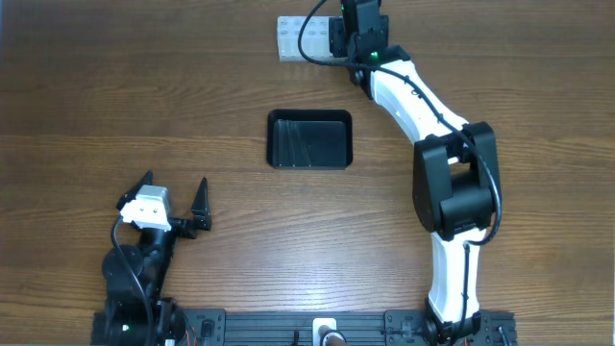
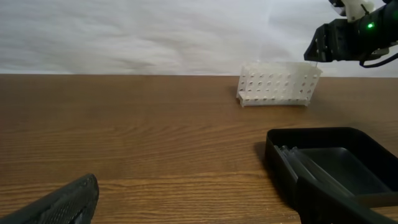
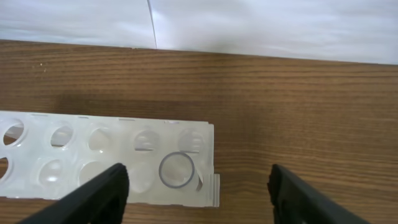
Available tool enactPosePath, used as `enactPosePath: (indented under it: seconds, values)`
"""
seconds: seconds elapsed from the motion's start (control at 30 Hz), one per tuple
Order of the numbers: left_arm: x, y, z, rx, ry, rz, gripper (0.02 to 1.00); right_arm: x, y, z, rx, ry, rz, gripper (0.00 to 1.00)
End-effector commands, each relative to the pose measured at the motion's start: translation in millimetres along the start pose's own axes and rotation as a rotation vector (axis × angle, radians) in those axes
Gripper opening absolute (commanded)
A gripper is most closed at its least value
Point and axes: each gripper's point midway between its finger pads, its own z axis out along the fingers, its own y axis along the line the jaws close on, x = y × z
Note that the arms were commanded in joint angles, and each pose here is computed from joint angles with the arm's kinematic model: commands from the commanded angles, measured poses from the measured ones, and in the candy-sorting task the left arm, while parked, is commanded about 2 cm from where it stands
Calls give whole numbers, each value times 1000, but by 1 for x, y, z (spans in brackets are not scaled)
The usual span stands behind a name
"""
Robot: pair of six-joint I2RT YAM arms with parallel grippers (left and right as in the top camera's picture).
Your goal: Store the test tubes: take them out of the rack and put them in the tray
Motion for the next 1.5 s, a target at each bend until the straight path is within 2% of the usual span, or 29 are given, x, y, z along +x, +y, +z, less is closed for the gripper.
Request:
enactPosePath:
  seconds: [0.03,0.27,0.5,0.73,1.17,1.33,1.5]
  values:
    - [1,-1,0,7,-2,-11,1000,16,-1,17,16,17,1,645]
    - [1,-1,0,7,-2,-11,1000,12,2,20,10,-7,6,489]
    - [1,-1,0,8,-2,-11,1000,6,4,19,4,-35,12,404]
    - [1,-1,0,8,-2,-11,1000,6,6,19,2,-34,10,255]
    - [1,-1,0,8,-2,-11,998,2,13,17,-10,-54,15,91]
    - [1,-1,0,8,-2,-11,1000,-2,14,15,-11,-61,19,73]
    - [1,-1,0,8,-2,-11,1000,-25,13,-3,-18,-106,30,75]
